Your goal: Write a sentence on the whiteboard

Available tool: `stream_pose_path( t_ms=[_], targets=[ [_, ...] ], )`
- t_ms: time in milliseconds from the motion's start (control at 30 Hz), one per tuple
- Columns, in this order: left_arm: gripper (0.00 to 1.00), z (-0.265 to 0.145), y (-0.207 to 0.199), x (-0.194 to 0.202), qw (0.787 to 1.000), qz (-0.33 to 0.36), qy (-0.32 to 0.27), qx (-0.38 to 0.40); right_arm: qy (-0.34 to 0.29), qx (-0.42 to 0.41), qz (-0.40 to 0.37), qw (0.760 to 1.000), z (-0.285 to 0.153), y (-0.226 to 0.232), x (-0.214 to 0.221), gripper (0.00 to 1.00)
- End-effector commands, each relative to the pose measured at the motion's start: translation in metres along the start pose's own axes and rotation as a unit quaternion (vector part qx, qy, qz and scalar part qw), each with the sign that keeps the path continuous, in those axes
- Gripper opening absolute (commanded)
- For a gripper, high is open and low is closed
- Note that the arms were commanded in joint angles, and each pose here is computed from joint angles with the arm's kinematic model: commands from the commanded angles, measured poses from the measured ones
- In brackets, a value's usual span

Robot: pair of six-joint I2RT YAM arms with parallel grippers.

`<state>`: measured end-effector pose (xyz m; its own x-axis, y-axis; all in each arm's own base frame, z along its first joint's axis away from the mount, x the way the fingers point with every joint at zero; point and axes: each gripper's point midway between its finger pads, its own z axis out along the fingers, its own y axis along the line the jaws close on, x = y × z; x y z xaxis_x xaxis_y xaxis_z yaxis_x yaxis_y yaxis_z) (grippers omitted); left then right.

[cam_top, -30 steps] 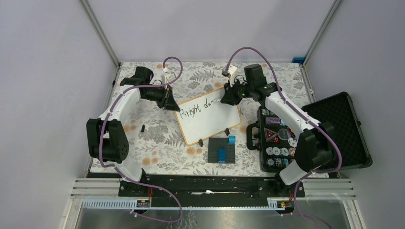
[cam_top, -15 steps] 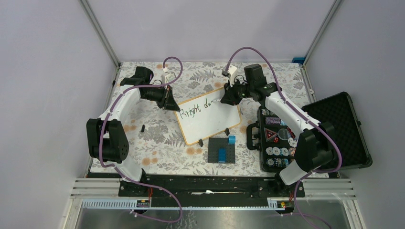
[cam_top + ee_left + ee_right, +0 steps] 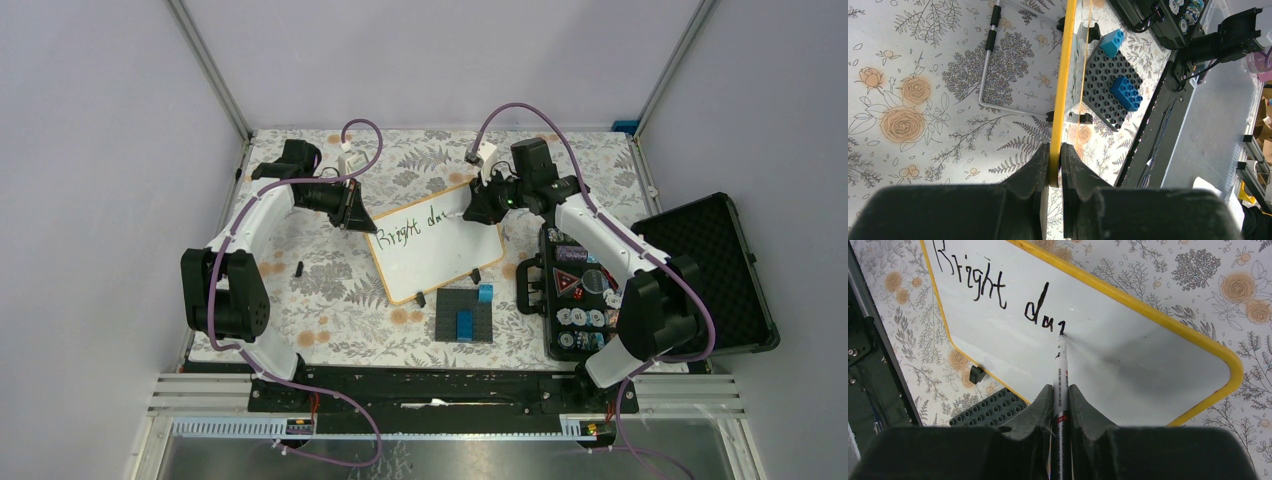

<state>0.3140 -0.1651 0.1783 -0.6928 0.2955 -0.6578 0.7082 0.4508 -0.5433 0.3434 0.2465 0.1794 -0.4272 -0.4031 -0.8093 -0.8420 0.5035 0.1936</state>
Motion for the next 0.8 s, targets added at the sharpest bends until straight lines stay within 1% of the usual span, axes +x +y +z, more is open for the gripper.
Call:
stream_pose_path(
  t_ms=[0, 300, 767],
  targets=[
    [0.0, -0.003, 0.002, -0.008, 0.999, 0.047, -0.007, -0.02, -0.016, 0.024, -0.02, 0.999, -0.01, -0.008, -0.011, 0.0],
    [0.0, -0.004, 0.002, -0.009, 0.999, 0.048, -0.008, -0.02, -0.029, 0.038, -0.025, 0.999, -0.014, -0.015, -0.026, 0.0],
    [0.0, -0.004, 0.002, -0.009, 0.999, 0.048, -0.008, -0.02, -0.035, 0.039, -0.023, 0.998, -0.016, -0.019, -0.032, 0.0]
  ],
)
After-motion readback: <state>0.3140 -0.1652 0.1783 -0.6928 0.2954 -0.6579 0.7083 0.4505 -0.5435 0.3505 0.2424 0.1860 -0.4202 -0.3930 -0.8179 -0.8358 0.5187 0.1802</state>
